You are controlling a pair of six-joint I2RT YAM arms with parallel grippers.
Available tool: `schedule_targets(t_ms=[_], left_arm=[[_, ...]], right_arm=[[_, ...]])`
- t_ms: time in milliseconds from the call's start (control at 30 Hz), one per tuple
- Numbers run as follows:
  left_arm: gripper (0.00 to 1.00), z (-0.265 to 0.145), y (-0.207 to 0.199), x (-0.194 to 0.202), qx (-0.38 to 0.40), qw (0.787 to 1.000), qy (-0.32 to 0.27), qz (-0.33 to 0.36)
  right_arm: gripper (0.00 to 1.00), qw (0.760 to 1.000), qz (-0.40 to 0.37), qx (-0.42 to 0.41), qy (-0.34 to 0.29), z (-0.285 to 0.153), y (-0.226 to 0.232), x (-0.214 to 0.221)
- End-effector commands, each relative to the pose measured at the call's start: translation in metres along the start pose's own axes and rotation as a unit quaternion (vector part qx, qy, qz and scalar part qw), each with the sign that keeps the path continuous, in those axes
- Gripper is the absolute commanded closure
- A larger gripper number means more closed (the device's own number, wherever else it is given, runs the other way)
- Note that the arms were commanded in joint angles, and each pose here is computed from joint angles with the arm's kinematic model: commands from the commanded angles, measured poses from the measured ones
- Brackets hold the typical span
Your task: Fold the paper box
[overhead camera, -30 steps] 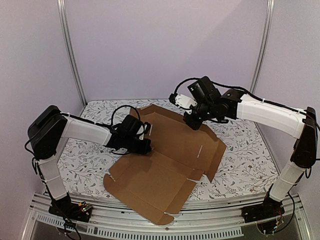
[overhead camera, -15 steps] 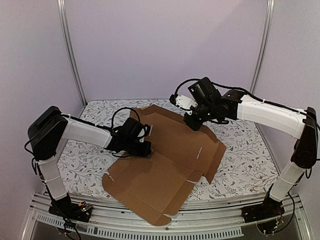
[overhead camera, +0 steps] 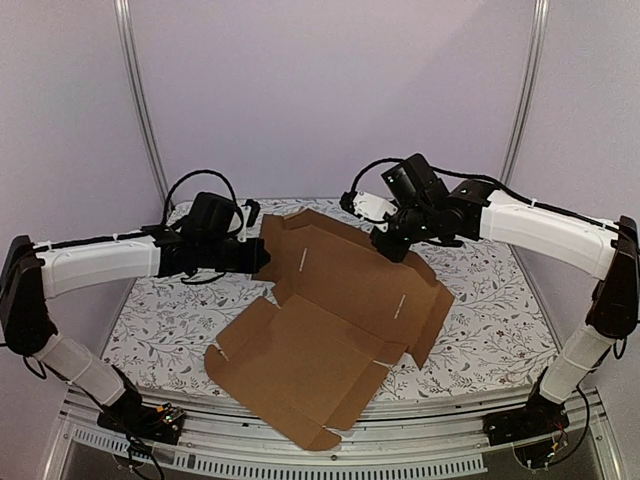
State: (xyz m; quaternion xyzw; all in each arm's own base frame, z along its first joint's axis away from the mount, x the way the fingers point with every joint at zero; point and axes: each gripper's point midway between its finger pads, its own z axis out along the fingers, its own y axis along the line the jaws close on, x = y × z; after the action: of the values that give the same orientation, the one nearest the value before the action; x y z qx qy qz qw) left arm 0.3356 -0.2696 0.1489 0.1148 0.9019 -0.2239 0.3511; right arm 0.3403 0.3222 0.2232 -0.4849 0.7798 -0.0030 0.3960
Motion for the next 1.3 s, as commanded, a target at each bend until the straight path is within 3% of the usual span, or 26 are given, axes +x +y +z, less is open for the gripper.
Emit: schedule_targets(t_ms=[0,300,567,900,1267], left_arm=[[1.00,-0.023,0.040,0.004,-0.034,0.999,0.002,-0.018],[1.00,-0.033,0.090,-0.001,-0.057,0.994,-0.034,-0.084],[1.00,-0.008,0.119,0.005,-0.041,0.988,-0.058,-0.139],[1.00,0.034,0.076,0.022,0.150,0.974,-0.013,-0.171],[1.00,0.030,0.035,0.049,0.217,0.963,0.030,-0.158]], right_arm=[[1.00,0.999,-0.030,-0.018,-0.013,-0.004,0.000,0.001],[1.00,0.986,-0.125,-0.095,-0.049,-0.015,0.032,0.007],[1.00,0.980,-0.171,-0.071,-0.077,-0.023,0.029,0.011],[1.00,0.980,-0.177,-0.035,-0.085,-0.021,0.018,0.008],[1.00,0.982,-0.171,-0.021,-0.074,-0.014,0.014,0.009]])
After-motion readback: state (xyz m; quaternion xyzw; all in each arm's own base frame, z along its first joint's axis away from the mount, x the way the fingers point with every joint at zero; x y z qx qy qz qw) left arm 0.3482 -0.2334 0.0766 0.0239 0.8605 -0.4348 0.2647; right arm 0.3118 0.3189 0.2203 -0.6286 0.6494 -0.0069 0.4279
